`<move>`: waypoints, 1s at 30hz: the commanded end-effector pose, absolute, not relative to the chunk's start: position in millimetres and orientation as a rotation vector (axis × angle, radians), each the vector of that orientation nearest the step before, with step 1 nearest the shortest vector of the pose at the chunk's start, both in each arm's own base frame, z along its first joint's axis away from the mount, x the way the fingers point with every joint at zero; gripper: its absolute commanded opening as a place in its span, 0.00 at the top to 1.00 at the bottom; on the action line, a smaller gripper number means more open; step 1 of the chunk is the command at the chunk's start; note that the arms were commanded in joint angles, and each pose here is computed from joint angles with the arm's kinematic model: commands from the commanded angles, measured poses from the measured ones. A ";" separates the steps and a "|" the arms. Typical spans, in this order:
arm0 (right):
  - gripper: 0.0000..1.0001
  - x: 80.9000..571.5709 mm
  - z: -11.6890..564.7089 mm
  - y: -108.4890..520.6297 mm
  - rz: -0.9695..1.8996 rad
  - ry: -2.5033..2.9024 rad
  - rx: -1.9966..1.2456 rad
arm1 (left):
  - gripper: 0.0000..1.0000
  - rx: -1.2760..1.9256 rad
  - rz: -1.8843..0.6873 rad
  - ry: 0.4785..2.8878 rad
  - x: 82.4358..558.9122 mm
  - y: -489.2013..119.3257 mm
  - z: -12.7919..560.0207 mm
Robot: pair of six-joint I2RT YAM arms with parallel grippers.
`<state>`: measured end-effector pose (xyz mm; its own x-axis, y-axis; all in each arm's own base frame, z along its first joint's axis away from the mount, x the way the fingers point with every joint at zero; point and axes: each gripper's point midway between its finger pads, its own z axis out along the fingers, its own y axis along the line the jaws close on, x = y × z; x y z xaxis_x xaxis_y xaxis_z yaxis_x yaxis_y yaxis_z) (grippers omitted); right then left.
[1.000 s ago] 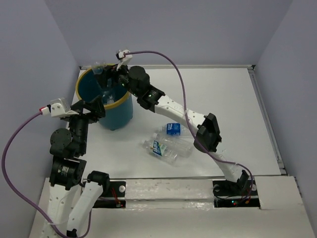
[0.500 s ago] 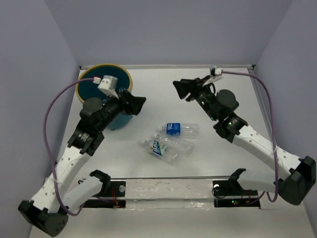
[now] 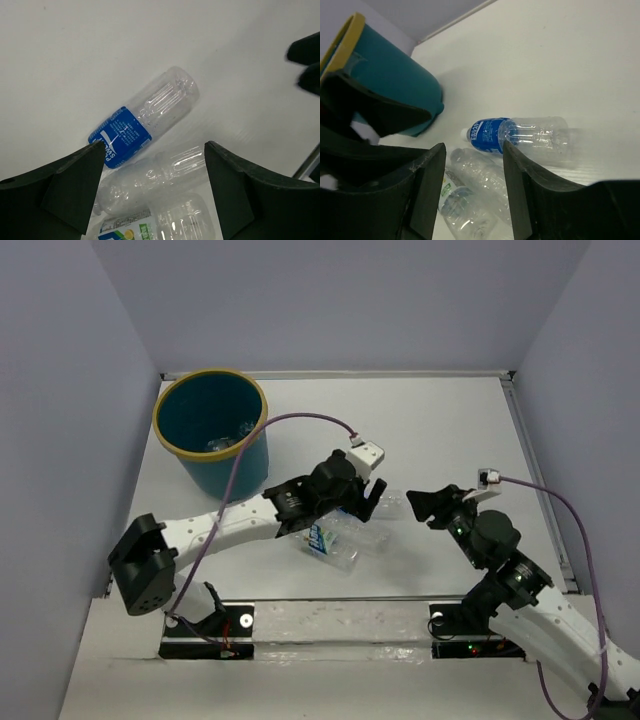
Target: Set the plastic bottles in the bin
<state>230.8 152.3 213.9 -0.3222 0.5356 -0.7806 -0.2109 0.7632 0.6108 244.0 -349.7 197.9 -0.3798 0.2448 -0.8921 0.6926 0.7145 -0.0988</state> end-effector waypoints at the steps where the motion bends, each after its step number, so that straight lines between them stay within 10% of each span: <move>1: 0.43 208.6 183.3 119.7 0.705 1.815 0.394 | 0.07 0.805 -0.456 1.881 268.3 -369.9 189.8; 30: 0.43 184.8 204.1 110.5 0.788 1.763 0.361 | 0.07 1.187 -0.110 1.956 326.9 -404.1 66.9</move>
